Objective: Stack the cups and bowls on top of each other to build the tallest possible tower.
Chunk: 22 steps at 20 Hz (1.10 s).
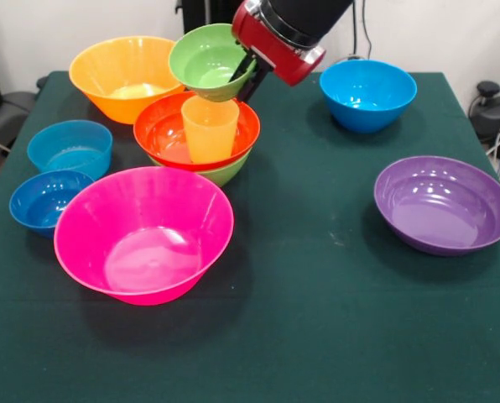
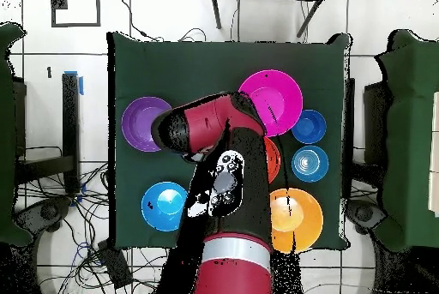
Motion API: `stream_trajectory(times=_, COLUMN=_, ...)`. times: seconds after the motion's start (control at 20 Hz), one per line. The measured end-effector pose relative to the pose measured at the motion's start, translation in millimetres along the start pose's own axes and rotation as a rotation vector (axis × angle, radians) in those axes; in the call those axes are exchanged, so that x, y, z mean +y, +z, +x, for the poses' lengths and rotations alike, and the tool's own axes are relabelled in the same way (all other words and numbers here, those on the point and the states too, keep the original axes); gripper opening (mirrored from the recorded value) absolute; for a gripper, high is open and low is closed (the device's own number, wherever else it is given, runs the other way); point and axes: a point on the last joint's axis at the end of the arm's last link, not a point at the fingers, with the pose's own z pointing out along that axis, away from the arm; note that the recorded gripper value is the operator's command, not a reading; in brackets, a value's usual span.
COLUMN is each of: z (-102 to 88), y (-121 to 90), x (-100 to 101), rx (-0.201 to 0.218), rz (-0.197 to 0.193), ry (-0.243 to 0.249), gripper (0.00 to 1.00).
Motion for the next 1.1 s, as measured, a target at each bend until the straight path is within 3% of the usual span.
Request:
stream_trajectory(times=0.35, z=-10.6, y=4.9, x=-10.7, rx=-0.052, rz=-0.017, ry=0.019, gripper=0.00)
stream_trajectory(times=0.4, z=-13.1, y=6.3, x=-9.4, rx=-0.077, rz=-0.039, ry=0.019, gripper=0.00)
stream_trajectory(times=0.7, z=-12.7, y=10.8, x=-2.4, rx=-0.130, rz=-0.098, ry=0.010, gripper=0.00)
stream_trajectory(times=0.9, z=-9.5, y=14.3, x=-0.5, rx=-0.137, rz=-0.110, ry=0.004, gripper=0.00)
stream_trajectory(times=1.1, z=0.4, y=24.7, x=0.6, rx=-0.116, rz=-0.102, ry=-0.007, gripper=0.00)
